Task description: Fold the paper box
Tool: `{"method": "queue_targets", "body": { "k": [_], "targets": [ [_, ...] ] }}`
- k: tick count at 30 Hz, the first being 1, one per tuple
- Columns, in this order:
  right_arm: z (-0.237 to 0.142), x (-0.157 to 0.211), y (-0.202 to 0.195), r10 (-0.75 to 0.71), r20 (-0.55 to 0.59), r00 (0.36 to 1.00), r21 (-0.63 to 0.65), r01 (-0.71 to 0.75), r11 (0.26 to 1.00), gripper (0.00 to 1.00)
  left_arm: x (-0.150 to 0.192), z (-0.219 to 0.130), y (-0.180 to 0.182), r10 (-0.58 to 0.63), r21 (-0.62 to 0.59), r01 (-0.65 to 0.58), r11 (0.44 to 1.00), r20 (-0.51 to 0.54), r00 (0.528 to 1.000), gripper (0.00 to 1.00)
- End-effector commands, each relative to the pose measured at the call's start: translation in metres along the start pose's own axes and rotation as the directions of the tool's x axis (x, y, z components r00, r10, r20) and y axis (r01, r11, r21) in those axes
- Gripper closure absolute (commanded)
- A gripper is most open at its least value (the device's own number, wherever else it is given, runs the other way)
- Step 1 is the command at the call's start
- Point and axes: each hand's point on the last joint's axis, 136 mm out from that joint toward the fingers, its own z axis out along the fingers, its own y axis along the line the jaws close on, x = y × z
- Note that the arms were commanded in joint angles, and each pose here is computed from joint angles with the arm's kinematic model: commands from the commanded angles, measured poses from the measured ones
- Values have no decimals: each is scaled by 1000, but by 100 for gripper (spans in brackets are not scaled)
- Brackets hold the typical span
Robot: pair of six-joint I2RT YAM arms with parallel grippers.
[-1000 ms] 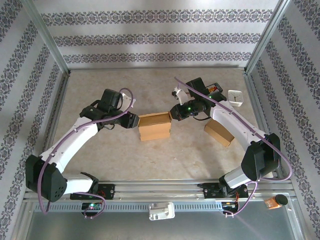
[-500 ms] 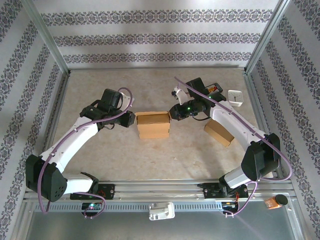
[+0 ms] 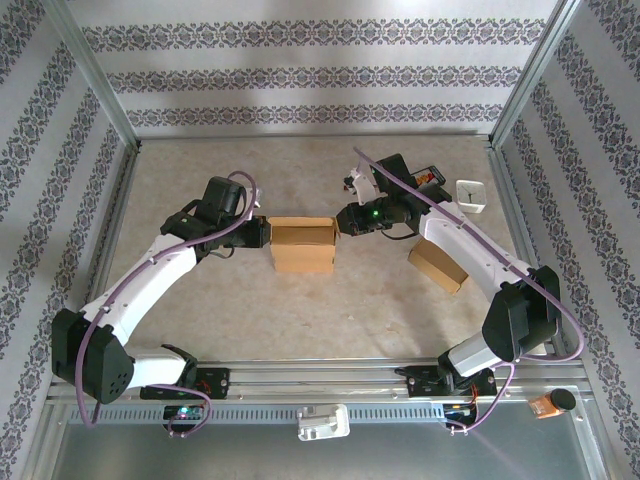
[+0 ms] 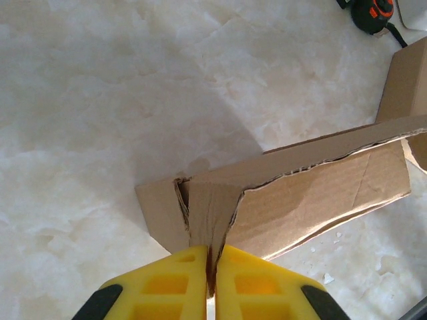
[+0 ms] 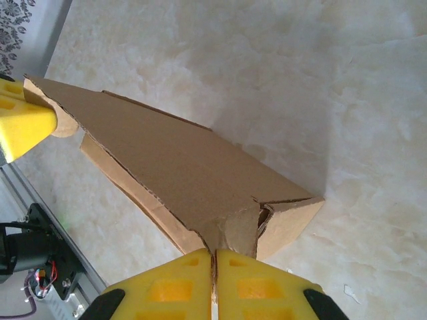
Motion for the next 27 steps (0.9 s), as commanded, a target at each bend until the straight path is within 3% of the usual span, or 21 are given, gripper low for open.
{"method": "queue_targets", "body": {
  "k": [1, 27],
  "targets": [
    [7, 3, 4, 30, -14, 999, -24, -31, 999, 90, 1, 6, -1, -49, 11, 49, 999, 7, 999, 91],
    [20, 3, -8, 312, -28, 950, -39, -313, 949, 92, 3, 5, 2, -49, -3, 49, 999, 10, 999, 92]
  ]
}}
